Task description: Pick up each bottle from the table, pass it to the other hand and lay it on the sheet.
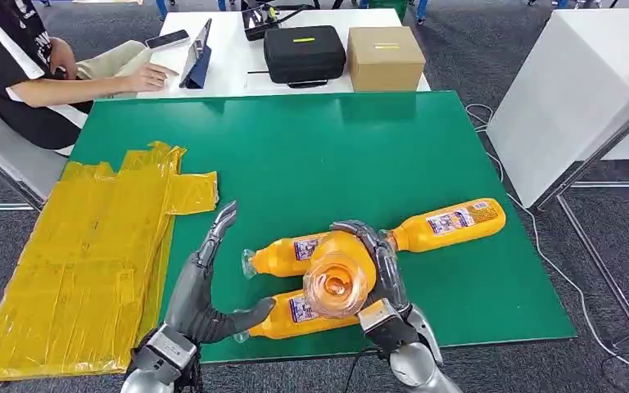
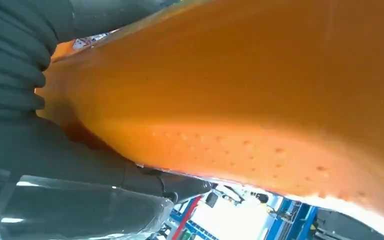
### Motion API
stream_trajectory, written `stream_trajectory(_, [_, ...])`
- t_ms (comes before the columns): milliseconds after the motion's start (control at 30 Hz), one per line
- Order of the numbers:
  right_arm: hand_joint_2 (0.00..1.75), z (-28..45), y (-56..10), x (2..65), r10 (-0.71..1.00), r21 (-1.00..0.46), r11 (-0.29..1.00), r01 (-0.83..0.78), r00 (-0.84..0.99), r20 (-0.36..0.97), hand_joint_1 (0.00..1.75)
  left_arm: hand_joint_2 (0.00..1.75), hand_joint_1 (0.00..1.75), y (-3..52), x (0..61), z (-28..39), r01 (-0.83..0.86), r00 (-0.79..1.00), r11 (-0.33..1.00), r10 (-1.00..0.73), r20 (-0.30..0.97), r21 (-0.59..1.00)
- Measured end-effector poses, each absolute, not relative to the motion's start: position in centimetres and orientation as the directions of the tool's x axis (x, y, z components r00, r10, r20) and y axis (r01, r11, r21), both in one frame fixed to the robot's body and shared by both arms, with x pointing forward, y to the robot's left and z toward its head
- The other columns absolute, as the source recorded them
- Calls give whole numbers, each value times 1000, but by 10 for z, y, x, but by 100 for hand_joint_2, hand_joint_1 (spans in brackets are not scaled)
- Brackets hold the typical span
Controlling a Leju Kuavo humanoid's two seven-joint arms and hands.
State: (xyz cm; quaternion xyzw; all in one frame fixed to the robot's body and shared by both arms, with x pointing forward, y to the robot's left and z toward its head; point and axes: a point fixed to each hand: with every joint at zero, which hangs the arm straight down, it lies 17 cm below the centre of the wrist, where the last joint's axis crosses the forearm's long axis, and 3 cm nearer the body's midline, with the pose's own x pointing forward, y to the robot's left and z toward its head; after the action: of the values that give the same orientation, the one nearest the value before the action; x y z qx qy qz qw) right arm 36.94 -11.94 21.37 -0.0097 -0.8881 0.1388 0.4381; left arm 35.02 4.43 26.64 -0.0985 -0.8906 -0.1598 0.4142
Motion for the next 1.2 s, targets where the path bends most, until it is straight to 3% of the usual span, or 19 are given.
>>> stream_trajectory(467, [175,238,-49,363,-130,-105,929,-354,-581,804,175,175,0,7,341,265,407,-599,888,81,797,216])
stream_trajectory(900, [175,208,5,380,-154,-92,879,-468,-460,874,175,175,0,1,341,263,424,-574,886,101,812,190])
stream_trajectory(1200, [175,206,7,381,-149,-97,877,-470,-458,876,175,175,0,2,342,264,422,-573,887,102,813,186])
